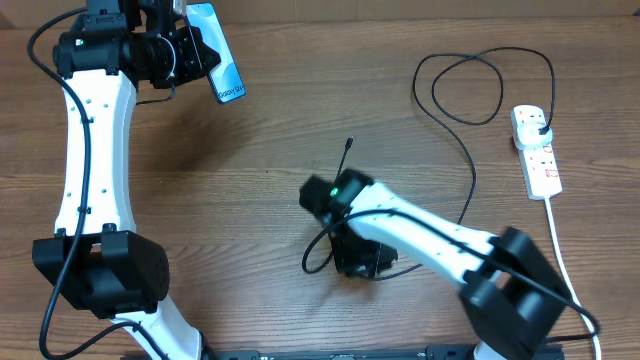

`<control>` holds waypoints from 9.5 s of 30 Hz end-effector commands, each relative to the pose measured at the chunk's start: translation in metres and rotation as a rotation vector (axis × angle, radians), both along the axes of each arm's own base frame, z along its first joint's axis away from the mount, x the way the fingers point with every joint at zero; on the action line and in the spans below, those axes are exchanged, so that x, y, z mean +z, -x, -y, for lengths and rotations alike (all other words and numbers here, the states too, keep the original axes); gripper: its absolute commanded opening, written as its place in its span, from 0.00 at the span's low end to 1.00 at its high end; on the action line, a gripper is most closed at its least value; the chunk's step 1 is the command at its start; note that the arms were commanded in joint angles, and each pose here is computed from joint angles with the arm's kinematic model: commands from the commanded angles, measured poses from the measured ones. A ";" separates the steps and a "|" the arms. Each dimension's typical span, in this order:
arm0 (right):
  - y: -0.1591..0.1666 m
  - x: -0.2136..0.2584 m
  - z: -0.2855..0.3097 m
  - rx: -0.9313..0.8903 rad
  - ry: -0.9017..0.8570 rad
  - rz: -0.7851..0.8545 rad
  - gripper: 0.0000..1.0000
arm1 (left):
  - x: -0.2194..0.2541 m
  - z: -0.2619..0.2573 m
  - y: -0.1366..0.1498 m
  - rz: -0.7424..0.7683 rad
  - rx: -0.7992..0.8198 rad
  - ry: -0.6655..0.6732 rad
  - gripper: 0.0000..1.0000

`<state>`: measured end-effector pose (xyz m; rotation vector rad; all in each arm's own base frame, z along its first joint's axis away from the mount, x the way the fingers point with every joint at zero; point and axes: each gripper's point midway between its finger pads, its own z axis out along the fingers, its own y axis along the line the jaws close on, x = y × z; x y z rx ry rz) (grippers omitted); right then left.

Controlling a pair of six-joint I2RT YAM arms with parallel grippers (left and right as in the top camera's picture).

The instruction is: Plug charger to phone and switch on socket

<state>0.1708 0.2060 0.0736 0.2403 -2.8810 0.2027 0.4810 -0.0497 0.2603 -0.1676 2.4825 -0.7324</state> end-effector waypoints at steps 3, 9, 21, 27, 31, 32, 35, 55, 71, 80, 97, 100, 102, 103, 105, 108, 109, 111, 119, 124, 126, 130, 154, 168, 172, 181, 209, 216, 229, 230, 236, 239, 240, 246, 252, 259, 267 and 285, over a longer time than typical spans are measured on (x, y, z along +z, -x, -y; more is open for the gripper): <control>-0.071 0.053 -0.007 -0.115 -0.150 0.168 0.91 | 0.013 0.002 -0.001 0.047 -0.025 -0.008 0.04; -0.146 0.070 0.011 -0.302 -0.275 0.246 0.91 | 0.013 0.002 -0.001 0.048 -0.024 -0.008 0.04; -0.233 0.044 -0.004 -0.353 -0.256 0.282 1.00 | 0.013 0.002 -0.001 0.047 -0.024 -0.007 0.04; -0.248 0.041 -0.026 -0.377 -0.335 0.335 0.87 | 0.013 0.002 -0.001 0.047 -0.024 -0.008 0.04; -0.245 0.023 -0.022 -0.444 -0.286 0.309 0.88 | 0.013 0.002 -0.001 0.047 -0.024 -0.008 0.04; -0.245 0.018 -0.020 -0.449 -0.271 0.305 0.88 | 0.013 0.002 -0.001 0.047 -0.024 -0.008 0.04; -0.243 0.000 -0.014 -0.465 -0.214 0.282 0.85 | 0.013 0.002 -0.001 0.047 -0.024 -0.008 0.04; -0.266 -0.036 -0.009 -0.490 -0.116 0.376 0.54 | 0.012 0.002 0.000 0.041 -0.024 -0.007 0.04; -0.261 -0.071 -0.014 -0.468 -0.074 0.339 0.46 | 0.012 0.002 0.000 0.040 -0.024 -0.008 0.04; -0.259 -0.072 -0.016 -0.466 -0.084 0.324 0.35 | 0.012 0.002 0.000 0.041 -0.024 -0.008 0.04; -0.260 -0.073 -0.018 -0.450 -0.076 0.339 0.20 | 0.011 0.002 0.001 0.037 -0.024 -0.008 0.04; -0.260 -0.073 -0.018 -0.450 -0.075 0.339 0.17 | 0.011 0.002 0.001 0.037 -0.024 -0.008 0.04; -0.260 -0.073 -0.018 -0.447 -0.077 0.340 0.17 | 0.011 0.002 0.001 0.037 -0.024 -0.008 0.04; -0.260 -0.073 -0.018 -0.447 -0.077 0.340 0.16 | 0.011 0.002 0.001 0.037 -0.024 -0.008 0.04; -0.261 -0.073 -0.018 -0.434 -0.080 0.340 0.16 | 0.011 0.002 0.001 0.037 -0.024 -0.008 0.04; -0.261 -0.073 -0.018 -0.425 -0.082 0.341 0.15 | 0.011 0.002 0.001 0.037 -0.024 -0.008 0.04; -0.261 -0.073 -0.018 -0.425 -0.082 0.341 0.13 | 0.011 0.002 0.001 0.037 -0.025 -0.007 0.04; -0.261 -0.073 -0.018 -0.425 -0.082 0.342 0.11 | 0.011 0.002 0.001 0.036 -0.024 -0.007 0.04; -0.259 -0.080 -0.017 -0.424 -0.072 0.329 0.04 | 0.011 0.002 0.001 0.036 -0.024 -0.008 0.04; -0.257 -0.088 -0.017 -0.424 -0.062 0.316 0.04 | 0.011 0.002 0.001 0.036 -0.025 -0.007 0.04; -0.259 -0.085 -0.018 -0.424 -0.070 0.320 0.04 | 0.011 0.002 0.001 0.037 -0.024 -0.008 0.04; -0.264 -0.073 -0.030 -0.377 -0.154 0.300 0.04 | 0.012 0.002 0.001 0.038 -0.024 -0.008 0.04; -0.227 0.139 -0.111 0.176 -1.168 0.219 0.04 | 0.120 0.069 0.000 0.509 -0.481 0.352 0.04; -0.255 0.132 -0.064 -0.060 -0.790 0.402 0.25 | 0.139 0.076 0.007 0.553 -0.549 0.422 0.04; -0.276 0.114 -0.030 -0.328 -0.560 0.485 0.56 | 0.116 0.063 -0.009 0.456 -0.394 0.349 0.04; -0.281 0.067 -0.037 -0.328 -0.514 0.403 0.71 | 0.089 0.050 -0.016 0.353 -0.276 0.275 0.04; -0.290 -0.054 -0.070 -0.234 -0.162 0.528 0.45 | 0.080 0.051 -0.009 0.301 -0.274 0.279 0.04; -0.288 -0.080 -0.067 -0.228 -0.130 0.502 0.41 | 0.080 0.051 -0.009 0.297 -0.273 0.280 0.04; -0.288 -0.088 -0.070 -0.216 -0.139 0.492 0.25 | 0.080 0.051 -0.009 0.301 -0.277 0.276 0.04; -0.287 -0.088 -0.073 -0.218 -0.153 0.480 0.23 | 0.080 0.051 -0.009 0.301 -0.277 0.276 0.04; -0.277 -0.090 -0.081 -0.225 -0.198 0.425 0.23 | 0.080 0.051 -0.009 0.301 -0.277 0.276 0.04; -0.276 -0.091 -0.080 -0.225 -0.192 0.418 0.19 | 0.079 0.051 -0.008 0.299 -0.276 0.277 0.04; -0.275 -0.091 -0.079 -0.224 -0.190 0.416 0.18 | 0.079 0.051 -0.008 0.298 -0.276 0.277 0.04; -0.274 -0.091 -0.079 -0.225 -0.192 0.410 0.15 | 0.079 0.051 -0.008 0.298 -0.276 0.277 0.04; -0.270 -0.091 -0.085 -0.230 -0.228 0.380 0.14 | 0.079 0.051 -0.008 0.299 -0.276 0.277 0.04; -0.264 -0.091 -0.088 -0.235 -0.247 0.344 0.23 | 0.079 0.051 -0.008 0.298 -0.276 0.277 0.04; -0.267 -0.091 -0.085 -0.259 -0.244 0.351 0.18 | 0.079 0.051 -0.008 0.298 -0.276 0.277 0.04; -0.286 -0.060 -0.070 -0.314 -0.317 0.375 0.04 | 0.079 0.051 -0.009 0.299 -0.274 0.275 0.04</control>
